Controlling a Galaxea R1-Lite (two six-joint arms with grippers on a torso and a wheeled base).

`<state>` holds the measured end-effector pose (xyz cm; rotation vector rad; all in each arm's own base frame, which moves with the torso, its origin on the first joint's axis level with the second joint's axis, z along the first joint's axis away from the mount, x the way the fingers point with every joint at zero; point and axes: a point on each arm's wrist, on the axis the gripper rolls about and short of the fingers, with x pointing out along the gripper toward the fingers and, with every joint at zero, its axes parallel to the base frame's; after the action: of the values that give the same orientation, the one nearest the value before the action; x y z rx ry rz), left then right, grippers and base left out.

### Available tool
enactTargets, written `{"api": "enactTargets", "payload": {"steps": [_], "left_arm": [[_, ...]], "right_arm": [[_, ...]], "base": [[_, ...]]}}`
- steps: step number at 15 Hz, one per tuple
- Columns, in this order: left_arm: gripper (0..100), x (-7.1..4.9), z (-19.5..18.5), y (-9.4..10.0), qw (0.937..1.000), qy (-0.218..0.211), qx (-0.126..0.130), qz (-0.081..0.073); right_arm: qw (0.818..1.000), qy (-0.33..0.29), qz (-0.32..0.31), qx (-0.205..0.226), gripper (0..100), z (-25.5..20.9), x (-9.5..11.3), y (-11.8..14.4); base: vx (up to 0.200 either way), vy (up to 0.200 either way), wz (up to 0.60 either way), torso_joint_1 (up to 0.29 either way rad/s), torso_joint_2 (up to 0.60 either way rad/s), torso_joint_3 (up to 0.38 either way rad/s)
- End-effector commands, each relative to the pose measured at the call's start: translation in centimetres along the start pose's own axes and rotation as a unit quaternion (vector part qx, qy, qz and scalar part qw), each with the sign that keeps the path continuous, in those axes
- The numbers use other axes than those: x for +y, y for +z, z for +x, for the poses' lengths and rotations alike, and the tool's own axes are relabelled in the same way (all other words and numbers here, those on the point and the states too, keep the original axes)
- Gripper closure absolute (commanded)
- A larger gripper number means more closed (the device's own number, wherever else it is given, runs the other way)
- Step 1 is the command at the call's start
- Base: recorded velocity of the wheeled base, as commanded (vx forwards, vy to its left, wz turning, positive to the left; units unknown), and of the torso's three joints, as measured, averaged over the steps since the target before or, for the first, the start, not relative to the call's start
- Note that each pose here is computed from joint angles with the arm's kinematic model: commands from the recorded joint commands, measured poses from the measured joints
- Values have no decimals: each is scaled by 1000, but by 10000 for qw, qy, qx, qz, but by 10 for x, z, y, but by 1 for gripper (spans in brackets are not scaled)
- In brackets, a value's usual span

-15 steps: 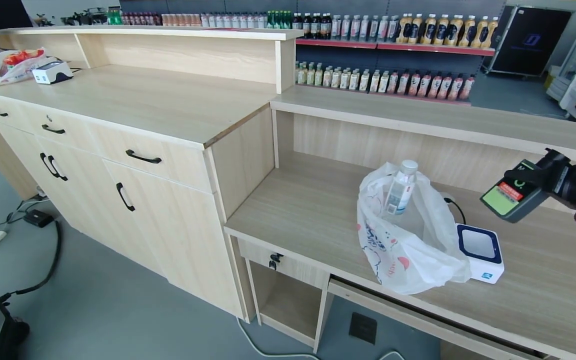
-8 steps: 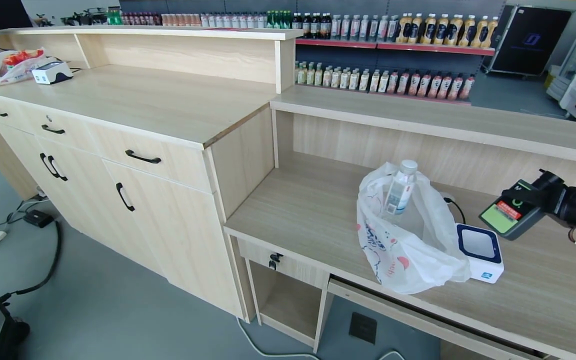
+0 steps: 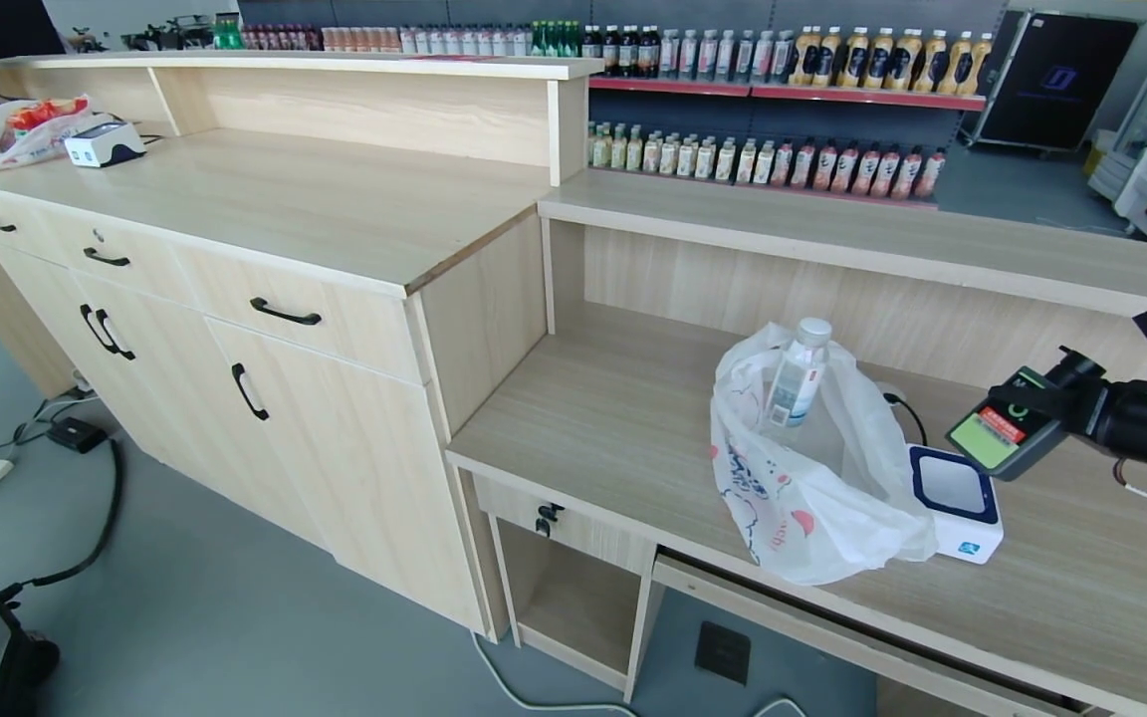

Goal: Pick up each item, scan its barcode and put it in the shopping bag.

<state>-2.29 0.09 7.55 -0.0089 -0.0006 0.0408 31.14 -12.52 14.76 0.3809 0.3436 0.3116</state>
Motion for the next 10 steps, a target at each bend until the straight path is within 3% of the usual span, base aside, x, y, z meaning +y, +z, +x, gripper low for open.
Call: {"api": "enactTargets", "payload": {"steps": [1, 10], "left_arm": [[0, 0, 0, 0, 10000, 3, 2, -1], [0, 0, 0, 0, 10000, 3, 2, -1]], "right_arm": [[10000, -2, 73, 65, 100, 1, -4, -5], [9990, 358, -69, 243, 100, 5, -11, -14]], "base": [[0, 0, 0, 0, 0, 0], [0, 0, 0, 0, 0, 0]]}}
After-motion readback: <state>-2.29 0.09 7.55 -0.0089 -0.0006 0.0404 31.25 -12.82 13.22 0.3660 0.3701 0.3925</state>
